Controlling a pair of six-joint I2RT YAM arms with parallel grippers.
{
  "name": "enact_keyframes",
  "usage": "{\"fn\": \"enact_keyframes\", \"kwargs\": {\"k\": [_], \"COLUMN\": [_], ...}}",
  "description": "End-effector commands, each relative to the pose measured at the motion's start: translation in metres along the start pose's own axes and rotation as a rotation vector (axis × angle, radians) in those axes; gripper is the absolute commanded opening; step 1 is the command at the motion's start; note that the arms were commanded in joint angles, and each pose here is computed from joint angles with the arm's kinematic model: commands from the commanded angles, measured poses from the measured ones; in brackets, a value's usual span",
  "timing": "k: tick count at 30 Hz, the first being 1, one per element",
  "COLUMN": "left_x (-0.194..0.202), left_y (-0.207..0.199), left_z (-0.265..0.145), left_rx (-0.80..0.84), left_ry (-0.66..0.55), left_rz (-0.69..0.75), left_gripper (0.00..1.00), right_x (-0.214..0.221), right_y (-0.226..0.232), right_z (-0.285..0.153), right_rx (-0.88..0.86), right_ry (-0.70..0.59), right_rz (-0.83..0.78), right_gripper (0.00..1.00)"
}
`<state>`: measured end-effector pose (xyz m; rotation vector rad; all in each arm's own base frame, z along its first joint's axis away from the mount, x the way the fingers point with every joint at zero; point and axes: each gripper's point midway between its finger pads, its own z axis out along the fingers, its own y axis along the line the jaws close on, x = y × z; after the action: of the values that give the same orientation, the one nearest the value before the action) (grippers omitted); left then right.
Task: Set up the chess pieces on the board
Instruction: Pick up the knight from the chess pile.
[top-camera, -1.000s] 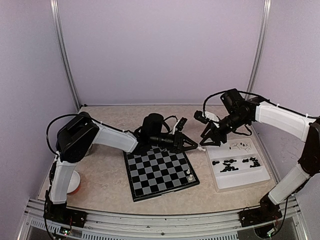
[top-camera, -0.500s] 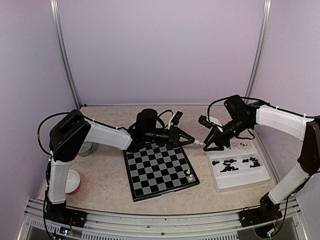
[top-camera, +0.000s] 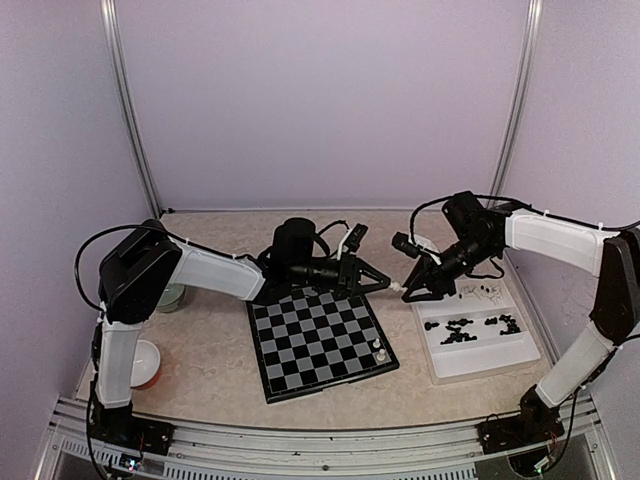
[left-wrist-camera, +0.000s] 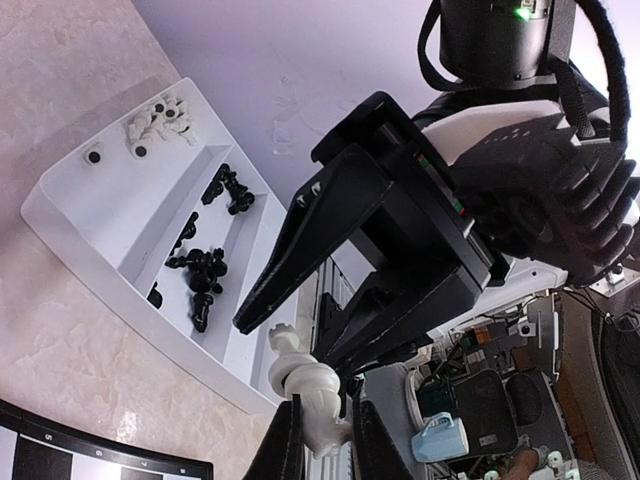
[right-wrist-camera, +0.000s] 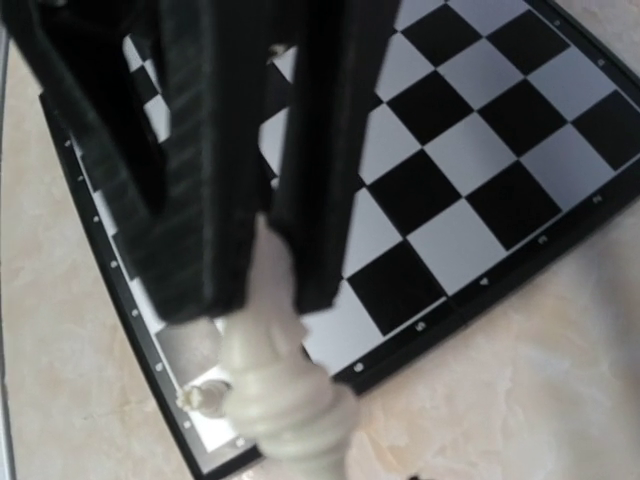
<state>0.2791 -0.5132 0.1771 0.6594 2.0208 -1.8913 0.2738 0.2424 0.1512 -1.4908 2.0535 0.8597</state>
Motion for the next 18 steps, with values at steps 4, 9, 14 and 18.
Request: {"fn": "enact_keyframes", "kwargs": {"k": [4,9,14,18], "left_x": [-0.007,-0.006,-0.009,-0.007], "left_y": [-0.03,-0.027,-0.02,-0.008], "left_z": [0.004,0.004,-0.004,-0.02], "left_rx": [0.073,0.065,0.001,-0.155], "left_ry": [0.016,0.016,0.015,0.036], "left_rz": [0.051,0.044,0.063,0.101], "left_gripper": [0.0,0.0,0.0,0.0], "right_x": [-0.013,-0.011,-0.002,0.014], "right_y": [0.006,0.009,0.005,-0.004], "right_z": [-0.002,-0.001,-0.003,-0.006], "right_rx": [-0.033,-0.049,-0.018,0.007], "right_ry": [-0.032,-0.031,-0.018,-0.015], "right_rz": [-0.026,-0.023,-0.01,0.034], "right_gripper": [0.29,0.1,0.01,0.0]}}
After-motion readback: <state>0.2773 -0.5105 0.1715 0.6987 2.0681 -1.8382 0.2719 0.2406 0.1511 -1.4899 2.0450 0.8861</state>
